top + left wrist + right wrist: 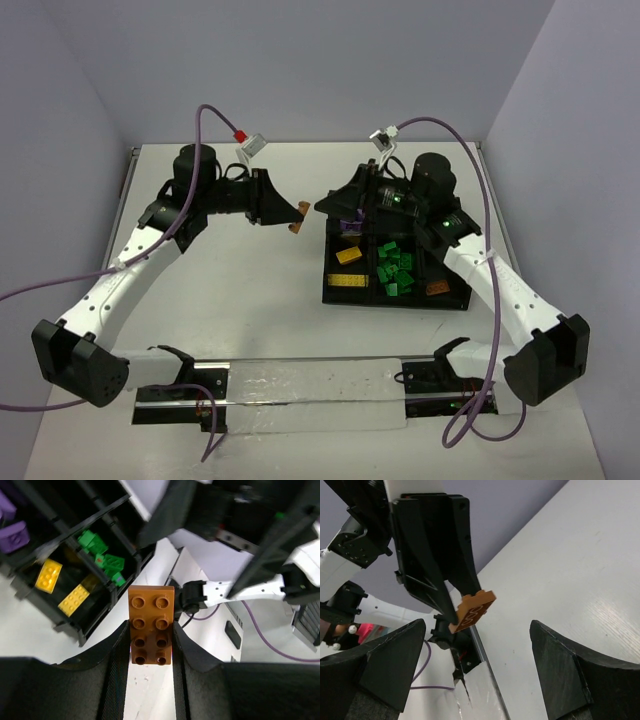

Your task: Sort the legos into containers by color

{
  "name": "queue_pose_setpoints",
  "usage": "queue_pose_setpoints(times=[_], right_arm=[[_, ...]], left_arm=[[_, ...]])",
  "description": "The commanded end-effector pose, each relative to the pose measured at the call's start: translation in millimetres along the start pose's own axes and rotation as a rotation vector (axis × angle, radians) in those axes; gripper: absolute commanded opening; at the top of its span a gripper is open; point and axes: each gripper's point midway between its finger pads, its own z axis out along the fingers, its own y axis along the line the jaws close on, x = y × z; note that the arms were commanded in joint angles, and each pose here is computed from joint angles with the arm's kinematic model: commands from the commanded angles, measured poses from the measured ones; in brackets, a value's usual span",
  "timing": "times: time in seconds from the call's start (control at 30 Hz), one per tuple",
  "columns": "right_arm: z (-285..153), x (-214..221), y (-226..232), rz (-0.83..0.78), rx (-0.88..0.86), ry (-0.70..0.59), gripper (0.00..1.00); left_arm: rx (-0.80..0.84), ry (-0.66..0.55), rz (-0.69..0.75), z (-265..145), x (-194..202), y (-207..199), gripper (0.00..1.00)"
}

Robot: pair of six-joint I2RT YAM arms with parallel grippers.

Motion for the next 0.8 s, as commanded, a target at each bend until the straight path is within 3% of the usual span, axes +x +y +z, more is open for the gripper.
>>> queue_pose_setpoints(times=[0.0,0.23,0.37,0.57,0.77], right_arm=[[8,-10,23,-0.026,-0.157,-0.013,0.92],[14,-6,30,0.006,-0.279,0.004,0.90],[15,0,36,0.021,-0.332,0.046,0.82],[21,10,43,0.017,-0.363,0.089,0.80],[27,14,51,0.005,-0.394,0.112,0.71]], left_arm=[[0.103,-0.031,0.096,-9,-9,-29,0.00],[0.113,-0.039,0.106,-13,-8,-34,0.00],[0.116,-0.038,0.108,-14,-7,-36,0.00],[0.121,-0.040,0.112,-14,-8,-38,0.00],[0.125,-0.039,0.110,-15,-7,-38,0.00]])
